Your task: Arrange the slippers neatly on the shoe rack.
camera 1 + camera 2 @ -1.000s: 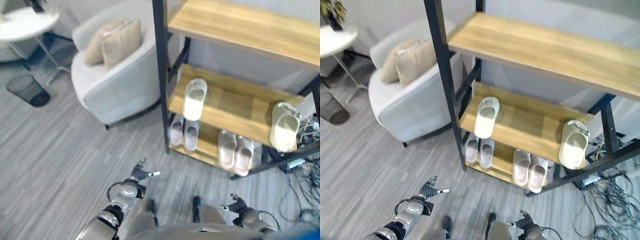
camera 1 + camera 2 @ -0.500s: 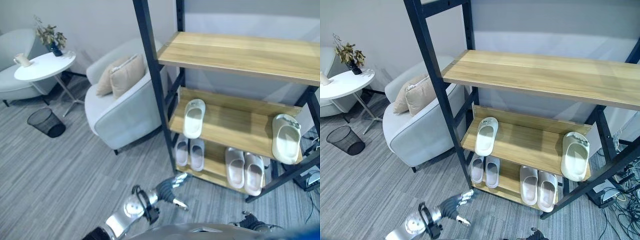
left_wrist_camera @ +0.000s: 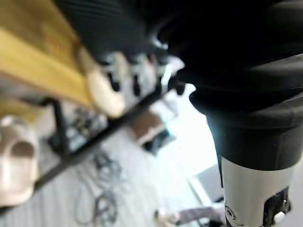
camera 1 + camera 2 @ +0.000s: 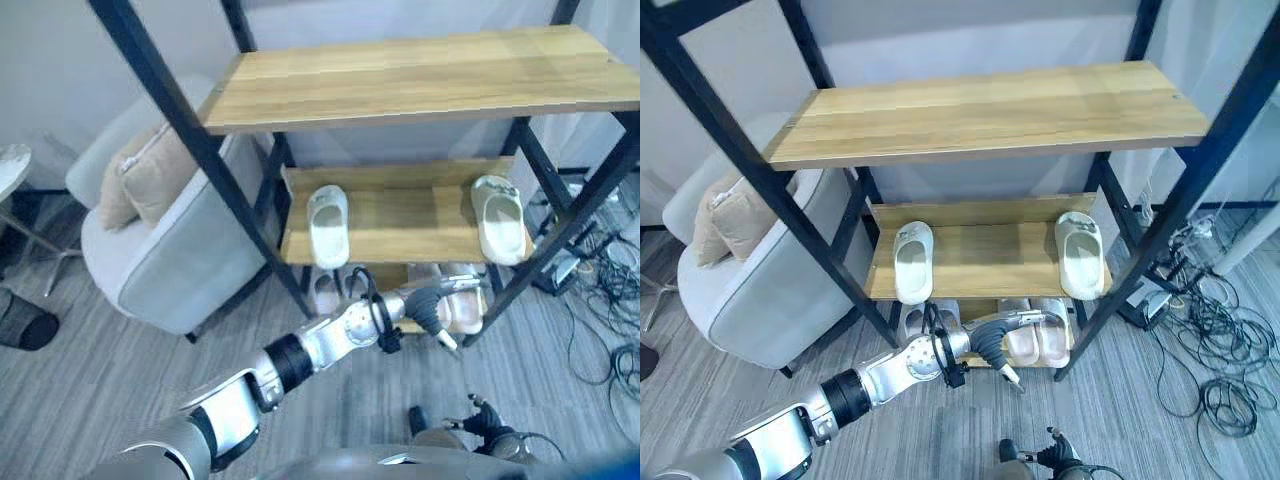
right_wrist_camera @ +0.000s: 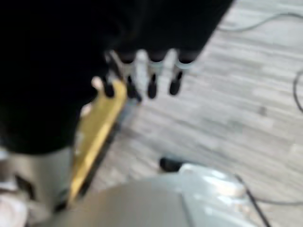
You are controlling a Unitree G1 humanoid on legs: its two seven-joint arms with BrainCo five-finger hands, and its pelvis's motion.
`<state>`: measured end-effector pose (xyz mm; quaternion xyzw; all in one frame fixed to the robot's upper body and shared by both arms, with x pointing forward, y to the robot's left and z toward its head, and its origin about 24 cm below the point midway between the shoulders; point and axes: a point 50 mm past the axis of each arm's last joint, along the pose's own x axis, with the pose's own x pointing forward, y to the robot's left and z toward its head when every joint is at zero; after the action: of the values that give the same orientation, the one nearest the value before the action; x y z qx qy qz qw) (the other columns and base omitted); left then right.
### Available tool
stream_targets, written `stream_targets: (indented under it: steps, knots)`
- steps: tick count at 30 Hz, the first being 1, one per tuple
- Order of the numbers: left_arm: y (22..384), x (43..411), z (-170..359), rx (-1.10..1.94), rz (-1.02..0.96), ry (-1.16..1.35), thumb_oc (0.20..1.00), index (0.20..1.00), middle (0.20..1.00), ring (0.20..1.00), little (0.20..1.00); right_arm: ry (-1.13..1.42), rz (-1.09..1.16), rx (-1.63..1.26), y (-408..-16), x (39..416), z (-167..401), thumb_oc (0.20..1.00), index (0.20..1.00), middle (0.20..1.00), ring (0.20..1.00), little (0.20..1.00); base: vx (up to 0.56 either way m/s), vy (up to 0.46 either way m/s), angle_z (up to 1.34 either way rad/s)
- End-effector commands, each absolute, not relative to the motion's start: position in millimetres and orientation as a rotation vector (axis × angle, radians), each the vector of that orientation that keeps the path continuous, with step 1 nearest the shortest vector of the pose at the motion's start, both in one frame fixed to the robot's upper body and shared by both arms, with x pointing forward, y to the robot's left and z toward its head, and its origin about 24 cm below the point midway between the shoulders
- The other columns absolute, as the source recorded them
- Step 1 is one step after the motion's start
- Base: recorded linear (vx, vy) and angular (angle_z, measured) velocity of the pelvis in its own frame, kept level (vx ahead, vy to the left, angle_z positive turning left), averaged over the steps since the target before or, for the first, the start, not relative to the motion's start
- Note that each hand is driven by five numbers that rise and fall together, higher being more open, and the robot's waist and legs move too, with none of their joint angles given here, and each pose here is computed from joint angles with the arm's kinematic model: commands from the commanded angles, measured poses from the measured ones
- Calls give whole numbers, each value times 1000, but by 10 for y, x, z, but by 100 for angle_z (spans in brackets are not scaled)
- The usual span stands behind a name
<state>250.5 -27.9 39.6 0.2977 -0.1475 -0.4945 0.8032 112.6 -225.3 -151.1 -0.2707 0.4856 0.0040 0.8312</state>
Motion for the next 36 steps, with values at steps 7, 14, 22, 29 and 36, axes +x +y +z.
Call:
stream_targets:
  steps: [7, 14, 22, 29, 36]
  knots:
    - [175, 3239, 812, 1079, -548, -597, 1000, 1000, 1000, 1000, 1000, 942, -97, -540, -2354, 1105, -1436, 1000, 1000, 1000, 1000, 1000, 18, -50, -27]
    - [396, 3507, 1157, 1166, -332, -663, 1000, 1000, 1000, 1000, 1000, 967, -136, -512, -2411, 1020, -1448, 1000, 1000, 1000, 1000, 1000, 3, -51, -4]
    - [809, 3836, 1489, 1262, -88, -611, 1000, 1000, 1000, 1000, 1000, 945, -121, -504, -2265, 1032, -1466, 1000, 1000, 1000, 1000, 1000, -22, -22, -7]
    - [1260, 4036, 1784, 1333, 112, -553, 1000, 1000, 1000, 1000, 1000, 909, -115, -506, -2228, 1079, -1445, 1000, 1000, 1000, 1000, 1000, -20, -35, -7]
    - [1641, 4098, 2130, 1442, 273, -555, 1000, 1000, 1000, 1000, 1000, 861, -123, -489, -2207, 1139, -1404, 1000, 1000, 1000, 1000, 1000, -6, -16, -2]
